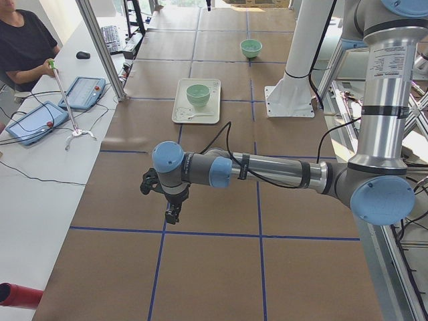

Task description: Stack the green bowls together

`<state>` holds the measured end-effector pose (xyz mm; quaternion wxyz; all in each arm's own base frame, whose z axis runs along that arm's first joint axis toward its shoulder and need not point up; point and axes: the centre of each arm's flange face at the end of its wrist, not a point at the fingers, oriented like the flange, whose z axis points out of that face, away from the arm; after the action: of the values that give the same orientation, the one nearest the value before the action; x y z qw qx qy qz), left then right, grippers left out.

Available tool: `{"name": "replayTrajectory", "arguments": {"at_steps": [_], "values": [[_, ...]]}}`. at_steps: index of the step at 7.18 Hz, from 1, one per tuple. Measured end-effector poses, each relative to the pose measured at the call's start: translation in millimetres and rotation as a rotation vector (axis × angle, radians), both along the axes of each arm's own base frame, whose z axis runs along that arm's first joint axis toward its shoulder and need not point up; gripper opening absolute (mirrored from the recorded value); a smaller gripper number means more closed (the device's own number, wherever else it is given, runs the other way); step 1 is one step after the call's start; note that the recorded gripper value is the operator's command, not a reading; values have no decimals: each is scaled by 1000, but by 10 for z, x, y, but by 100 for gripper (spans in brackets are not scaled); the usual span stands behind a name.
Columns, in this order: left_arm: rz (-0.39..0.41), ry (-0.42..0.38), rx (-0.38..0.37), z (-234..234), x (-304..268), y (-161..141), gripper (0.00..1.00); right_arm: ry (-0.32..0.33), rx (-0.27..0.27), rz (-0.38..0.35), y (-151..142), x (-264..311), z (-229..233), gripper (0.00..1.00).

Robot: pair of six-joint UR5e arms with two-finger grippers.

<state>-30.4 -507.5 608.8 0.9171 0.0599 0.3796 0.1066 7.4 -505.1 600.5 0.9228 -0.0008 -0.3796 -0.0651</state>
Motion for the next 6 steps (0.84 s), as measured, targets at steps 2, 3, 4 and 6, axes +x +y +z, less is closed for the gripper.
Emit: {"name": "replayTrajectory", "arguments": {"at_steps": [2,3,4,6], "values": [[-2,-3,-34,147,-22,149,100,-3,-28,2,34,-3,129,100],[-3,-2,-59,180,-26,190,100,-7,-43,1,41,-8,201,100],[-3,-1,-85,184,-26,195,100,-9,-50,1,48,-8,240,100],[-4,2,-101,167,-24,188,100,-8,-51,-1,123,6,318,100]]}}
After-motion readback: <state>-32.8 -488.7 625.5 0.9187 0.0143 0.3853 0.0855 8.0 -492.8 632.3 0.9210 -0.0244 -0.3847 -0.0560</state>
